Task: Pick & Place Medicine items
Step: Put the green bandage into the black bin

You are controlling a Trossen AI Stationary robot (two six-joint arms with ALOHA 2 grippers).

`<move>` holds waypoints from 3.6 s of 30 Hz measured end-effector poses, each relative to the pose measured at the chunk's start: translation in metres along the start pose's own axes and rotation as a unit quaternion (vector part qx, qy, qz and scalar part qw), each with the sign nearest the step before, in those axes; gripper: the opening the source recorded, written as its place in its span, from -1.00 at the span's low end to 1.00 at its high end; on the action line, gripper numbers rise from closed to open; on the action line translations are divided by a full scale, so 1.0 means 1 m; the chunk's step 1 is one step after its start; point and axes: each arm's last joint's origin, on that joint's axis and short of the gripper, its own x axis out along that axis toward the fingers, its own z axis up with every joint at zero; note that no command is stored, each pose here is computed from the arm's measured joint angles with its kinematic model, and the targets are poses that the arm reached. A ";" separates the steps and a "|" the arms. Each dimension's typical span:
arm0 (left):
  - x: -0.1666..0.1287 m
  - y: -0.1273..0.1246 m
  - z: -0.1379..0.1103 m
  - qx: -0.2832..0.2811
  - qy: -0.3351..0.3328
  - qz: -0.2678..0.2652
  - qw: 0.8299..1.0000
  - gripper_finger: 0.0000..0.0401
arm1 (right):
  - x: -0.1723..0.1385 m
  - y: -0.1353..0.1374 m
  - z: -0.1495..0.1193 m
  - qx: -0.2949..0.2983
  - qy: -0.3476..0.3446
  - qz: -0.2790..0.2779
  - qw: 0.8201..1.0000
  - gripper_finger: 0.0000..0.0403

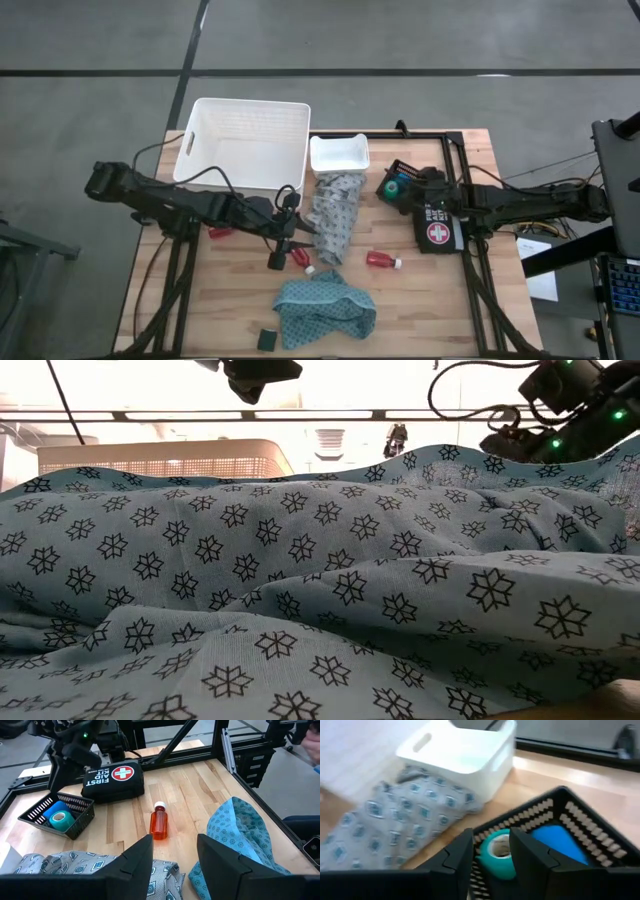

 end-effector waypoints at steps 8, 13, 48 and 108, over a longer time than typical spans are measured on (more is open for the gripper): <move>0.000 0.000 0.000 0.000 0.000 0.000 1.000 -0.22 | -0.009 0.021 0.004 -0.096 -0.017 0.116 0.988 -0.33; 0.000 0.000 0.000 0.000 0.000 0.000 1.000 -0.22 | -0.023 0.042 0.005 -0.176 -0.073 0.212 0.958 -0.32; 0.000 0.000 0.000 0.000 0.000 0.000 1.000 -0.22 | -0.037 0.057 0.003 -0.239 -0.123 0.279 0.922 -0.23; 0.005 -0.108 -0.041 -0.367 0.223 0.053 0.901 -0.23 | -0.037 0.056 0.003 -0.239 -0.123 0.278 0.922 -0.23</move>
